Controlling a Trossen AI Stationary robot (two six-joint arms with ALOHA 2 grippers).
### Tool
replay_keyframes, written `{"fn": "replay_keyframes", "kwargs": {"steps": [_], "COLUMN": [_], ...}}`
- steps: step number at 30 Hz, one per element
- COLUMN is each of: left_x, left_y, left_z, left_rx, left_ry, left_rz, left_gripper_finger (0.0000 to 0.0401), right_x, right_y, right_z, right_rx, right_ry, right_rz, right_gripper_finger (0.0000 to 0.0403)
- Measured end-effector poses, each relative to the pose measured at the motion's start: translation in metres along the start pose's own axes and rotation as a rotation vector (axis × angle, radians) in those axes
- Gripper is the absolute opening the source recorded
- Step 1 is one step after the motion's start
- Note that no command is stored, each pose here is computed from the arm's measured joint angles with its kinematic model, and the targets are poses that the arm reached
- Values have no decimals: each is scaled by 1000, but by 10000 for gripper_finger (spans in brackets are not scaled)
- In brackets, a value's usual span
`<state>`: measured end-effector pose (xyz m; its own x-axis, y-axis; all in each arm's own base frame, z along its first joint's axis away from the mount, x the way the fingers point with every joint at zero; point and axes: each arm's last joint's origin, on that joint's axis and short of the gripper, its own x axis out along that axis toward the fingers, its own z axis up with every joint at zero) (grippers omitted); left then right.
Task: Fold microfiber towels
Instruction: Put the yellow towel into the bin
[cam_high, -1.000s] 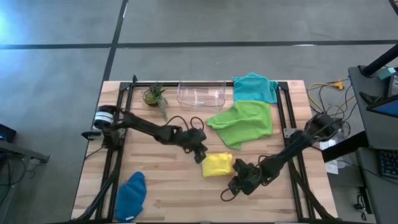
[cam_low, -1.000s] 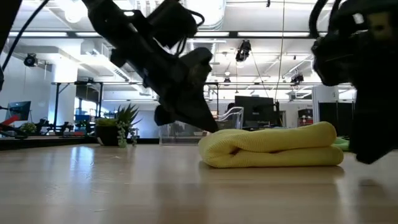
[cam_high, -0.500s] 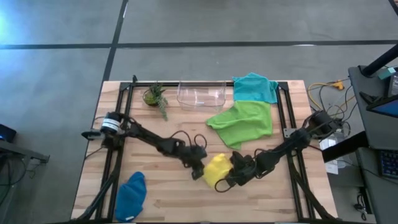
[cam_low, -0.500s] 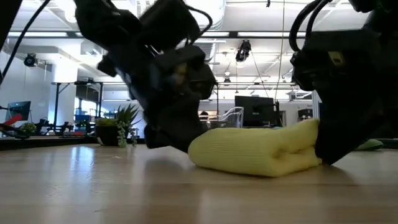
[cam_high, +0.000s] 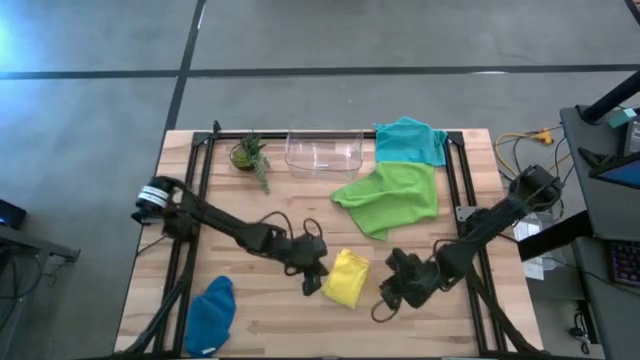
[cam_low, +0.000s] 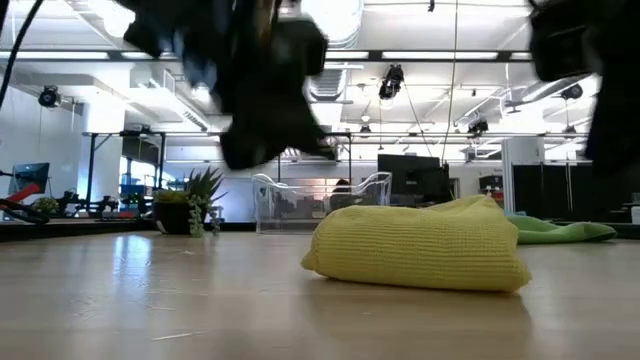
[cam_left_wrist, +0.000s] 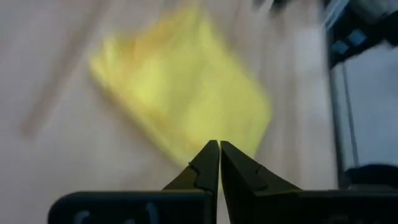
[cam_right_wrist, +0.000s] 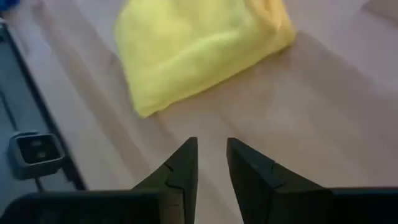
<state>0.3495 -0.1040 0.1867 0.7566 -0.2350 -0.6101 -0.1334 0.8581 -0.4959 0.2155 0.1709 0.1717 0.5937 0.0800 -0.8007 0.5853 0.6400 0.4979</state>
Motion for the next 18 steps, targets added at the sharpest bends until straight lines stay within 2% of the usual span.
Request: {"fn": "replay_keyframes", "kwargs": {"steps": [3,5,10,14,18], "left_x": [-16,-18,7,29,52], "left_y": [-3,1,22,26,24], "left_z": [19,28,41,53,61], "left_rx": [58,53,35,31,71], "left_ry": [-67,-57,-1,40,49], "left_rz": [-29,-74,-111,-186,-193], "left_gripper_finger": [0,0,0,0,0], "right_x": [-3,-5,-4,-3,-4], "right_y": [5,4,8,11,14], "right_z": [-12,-19,-28,-29,-28], "right_rx": [69,112,221,312,343], "right_ry": [-77,-140,-210,-252,-292], "right_rz": [48,58,110,155,187], "right_gripper_finger": [82,82,82,82,82]}}
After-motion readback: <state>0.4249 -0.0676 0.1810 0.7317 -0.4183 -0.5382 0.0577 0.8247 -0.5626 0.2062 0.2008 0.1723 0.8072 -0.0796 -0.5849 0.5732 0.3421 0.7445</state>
